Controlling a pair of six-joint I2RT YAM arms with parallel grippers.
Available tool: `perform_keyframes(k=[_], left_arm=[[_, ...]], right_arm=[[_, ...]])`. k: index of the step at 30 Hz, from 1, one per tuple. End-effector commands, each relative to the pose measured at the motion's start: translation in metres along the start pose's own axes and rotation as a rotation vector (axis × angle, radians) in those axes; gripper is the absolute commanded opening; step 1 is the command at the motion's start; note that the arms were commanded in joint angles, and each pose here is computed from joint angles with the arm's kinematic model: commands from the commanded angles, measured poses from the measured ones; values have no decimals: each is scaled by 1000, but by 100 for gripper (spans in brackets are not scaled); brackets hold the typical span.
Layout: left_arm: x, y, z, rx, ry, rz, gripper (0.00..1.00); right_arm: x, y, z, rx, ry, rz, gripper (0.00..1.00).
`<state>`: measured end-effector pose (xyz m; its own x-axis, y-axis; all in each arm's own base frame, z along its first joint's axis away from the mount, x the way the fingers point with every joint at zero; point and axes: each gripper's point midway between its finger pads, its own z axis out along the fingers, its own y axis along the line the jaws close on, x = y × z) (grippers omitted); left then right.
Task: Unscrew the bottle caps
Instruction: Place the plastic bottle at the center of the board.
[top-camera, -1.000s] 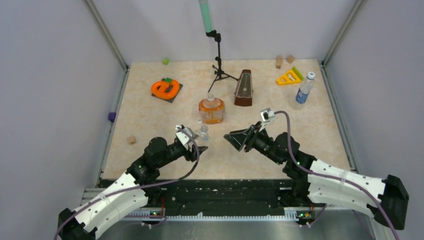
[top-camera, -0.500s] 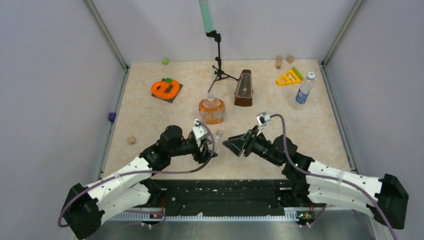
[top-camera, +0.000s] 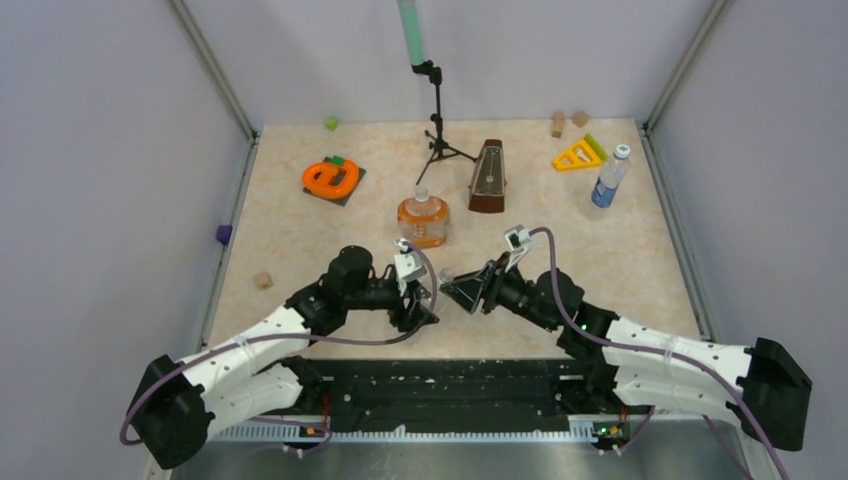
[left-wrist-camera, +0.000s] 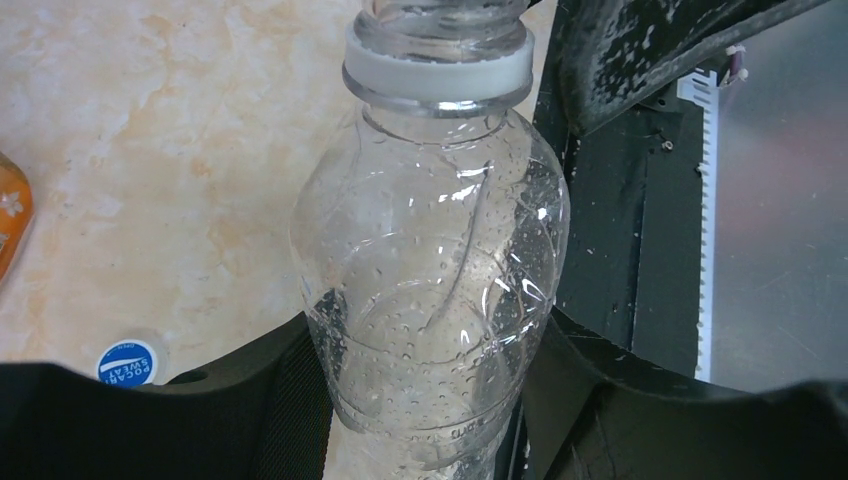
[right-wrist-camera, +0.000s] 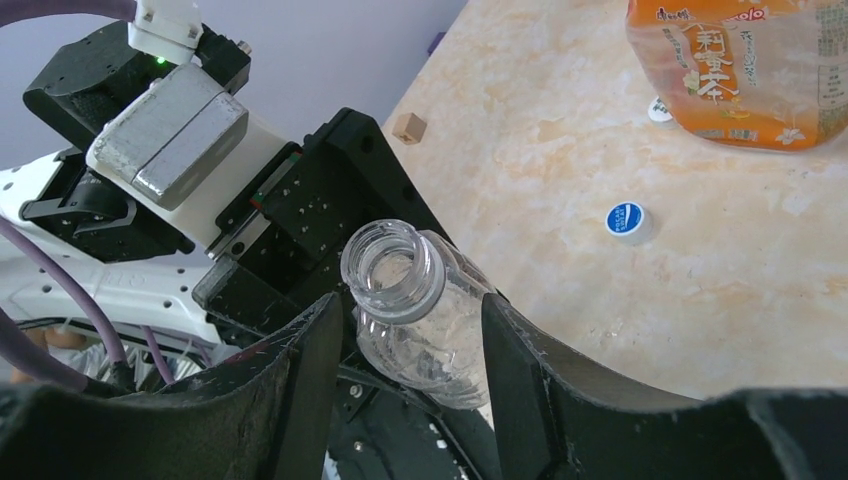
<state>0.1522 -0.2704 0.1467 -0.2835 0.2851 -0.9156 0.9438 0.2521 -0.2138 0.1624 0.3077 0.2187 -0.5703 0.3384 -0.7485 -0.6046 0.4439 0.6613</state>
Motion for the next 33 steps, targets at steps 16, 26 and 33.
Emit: perform_keyframes(k=[16, 26, 33], left_arm=[[-14, -18, 4, 111, 14, 16, 2], [-17, -10, 3, 54, 15, 14, 10], [-20, 6, -1, -56, -16, 18, 50]], right_arm=[[-21, 17, 9, -48, -89, 14, 49], [-15, 20, 15, -58, -50, 3, 27], [-12, 15, 20, -28, -26, -19, 0]])
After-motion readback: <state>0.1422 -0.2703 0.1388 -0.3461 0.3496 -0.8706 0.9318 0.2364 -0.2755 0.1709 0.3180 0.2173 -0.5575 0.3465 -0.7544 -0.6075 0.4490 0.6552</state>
